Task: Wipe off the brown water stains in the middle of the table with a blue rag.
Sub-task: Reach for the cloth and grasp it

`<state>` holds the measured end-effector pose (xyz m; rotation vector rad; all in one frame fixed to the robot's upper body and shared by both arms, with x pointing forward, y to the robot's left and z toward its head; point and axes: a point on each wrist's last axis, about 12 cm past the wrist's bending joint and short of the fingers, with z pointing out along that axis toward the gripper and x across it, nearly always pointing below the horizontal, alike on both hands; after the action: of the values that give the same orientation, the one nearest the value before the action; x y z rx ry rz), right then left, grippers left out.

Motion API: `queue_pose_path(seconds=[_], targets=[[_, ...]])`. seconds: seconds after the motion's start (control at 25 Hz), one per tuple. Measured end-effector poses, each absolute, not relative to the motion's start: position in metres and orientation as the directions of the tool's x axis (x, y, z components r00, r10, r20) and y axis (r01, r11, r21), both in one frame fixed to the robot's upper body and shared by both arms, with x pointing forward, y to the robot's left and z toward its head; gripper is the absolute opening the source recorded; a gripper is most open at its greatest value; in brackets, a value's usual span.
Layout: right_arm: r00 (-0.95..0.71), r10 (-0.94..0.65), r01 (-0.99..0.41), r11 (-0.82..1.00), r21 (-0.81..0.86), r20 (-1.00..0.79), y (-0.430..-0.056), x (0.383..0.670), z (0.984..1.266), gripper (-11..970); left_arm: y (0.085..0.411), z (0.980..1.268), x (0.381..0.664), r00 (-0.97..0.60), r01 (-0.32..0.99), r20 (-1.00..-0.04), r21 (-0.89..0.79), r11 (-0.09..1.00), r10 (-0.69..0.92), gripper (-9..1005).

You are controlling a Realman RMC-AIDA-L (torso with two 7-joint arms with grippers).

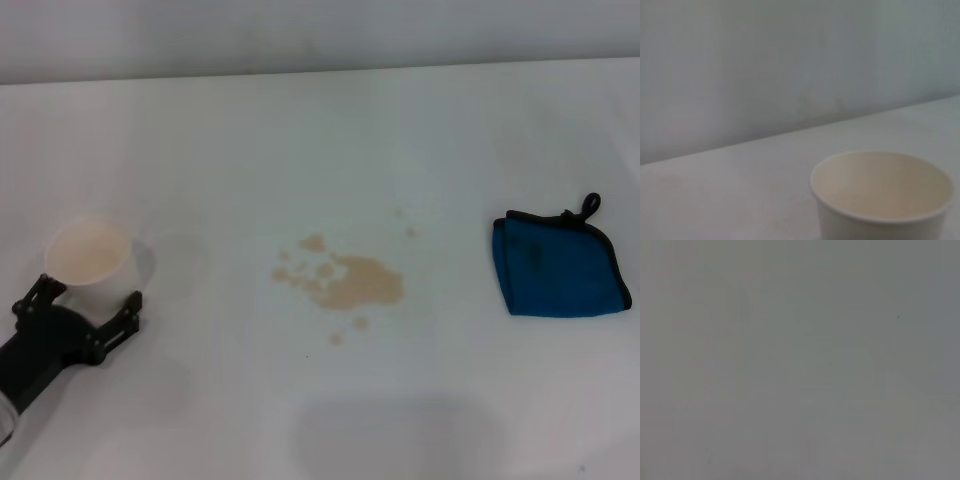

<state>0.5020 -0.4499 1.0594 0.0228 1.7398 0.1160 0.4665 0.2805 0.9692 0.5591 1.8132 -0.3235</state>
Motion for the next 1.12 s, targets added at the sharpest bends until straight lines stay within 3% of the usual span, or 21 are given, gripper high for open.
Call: queue_pose_path(seconds=[0.48,0.8,1.12], targets=[[-0.161,0.045,-0.065,0.996,0.056,-0.986,-0.455,0.504,1.067,805,0.295,0.962,0.417,-0.234,0.477,-0.963,0.004,0.879,0.131,885],[-0.152,0.006,-0.115,0.993,0.024,-0.988,-0.459,0.491,1.072,802,0.298,0.967,0.386,-0.196,0.454,-0.98,-0.068,0.888,0.025,886],[-0.402,-0.066,-0.257,0.965,0.043,-0.913,-0.458,0.492,1.087,800,0.311,0.984,0.381,-0.064,0.36,-0.994,-0.105,0.927,-0.088,885]])
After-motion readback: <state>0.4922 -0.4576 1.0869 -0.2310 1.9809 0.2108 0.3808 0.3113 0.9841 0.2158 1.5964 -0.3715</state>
